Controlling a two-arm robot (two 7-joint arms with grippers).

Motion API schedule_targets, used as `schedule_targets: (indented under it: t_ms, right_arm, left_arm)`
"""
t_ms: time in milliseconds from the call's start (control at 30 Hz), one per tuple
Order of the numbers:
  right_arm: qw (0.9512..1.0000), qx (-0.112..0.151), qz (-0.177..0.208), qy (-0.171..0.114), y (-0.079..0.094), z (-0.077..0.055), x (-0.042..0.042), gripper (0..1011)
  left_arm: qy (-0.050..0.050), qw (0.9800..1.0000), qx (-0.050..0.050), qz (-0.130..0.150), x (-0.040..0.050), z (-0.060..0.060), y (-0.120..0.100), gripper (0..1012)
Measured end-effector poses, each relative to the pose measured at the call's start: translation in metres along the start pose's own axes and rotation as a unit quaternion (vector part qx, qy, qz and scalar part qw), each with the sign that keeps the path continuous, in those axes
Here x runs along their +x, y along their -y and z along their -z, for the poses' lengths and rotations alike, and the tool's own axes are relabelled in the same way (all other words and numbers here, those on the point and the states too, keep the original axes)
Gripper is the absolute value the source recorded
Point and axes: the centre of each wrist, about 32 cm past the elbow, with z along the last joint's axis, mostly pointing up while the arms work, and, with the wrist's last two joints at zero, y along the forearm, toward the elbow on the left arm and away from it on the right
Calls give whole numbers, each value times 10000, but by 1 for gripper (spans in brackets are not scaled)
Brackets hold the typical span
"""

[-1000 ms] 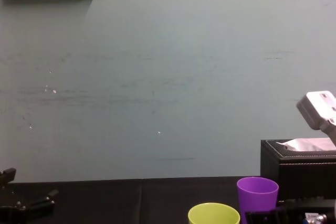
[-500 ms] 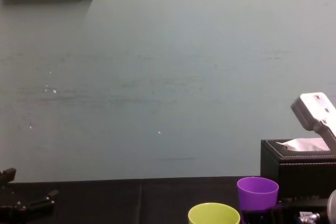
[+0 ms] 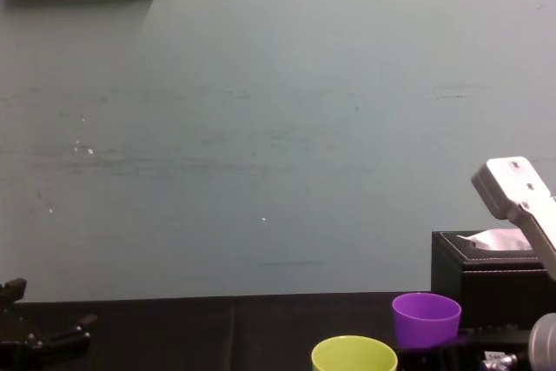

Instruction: Stack the three plastic cups sequentially using one hand.

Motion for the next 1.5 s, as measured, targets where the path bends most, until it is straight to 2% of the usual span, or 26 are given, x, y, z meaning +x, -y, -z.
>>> schedule_targets:
  t_ms: [367, 1000, 1133, 1367, 1500]
  right_arm:
    - [9999, 118, 9, -26, -34, 15, -6, 1003]
    - [9999, 95, -8, -131, -69, 37, 28, 1003]
    - [9999, 92, -9, -128, -67, 37, 27, 934]
    - [9999, 91, -7, -124, -64, 36, 27, 741]
    - [9999, 90, -7, -122, -64, 37, 26, 712]
  left_arm:
    - [0, 10000, 0, 0, 0, 0, 0, 1000]
    - [0, 10000, 0, 0, 0, 0, 0, 1000]
    - [0, 10000, 0, 0, 0, 0, 0, 1000]
    - [0, 10000, 0, 0, 0, 0, 0, 1000]
    - [0, 10000, 0, 0, 0, 0, 0, 1000]
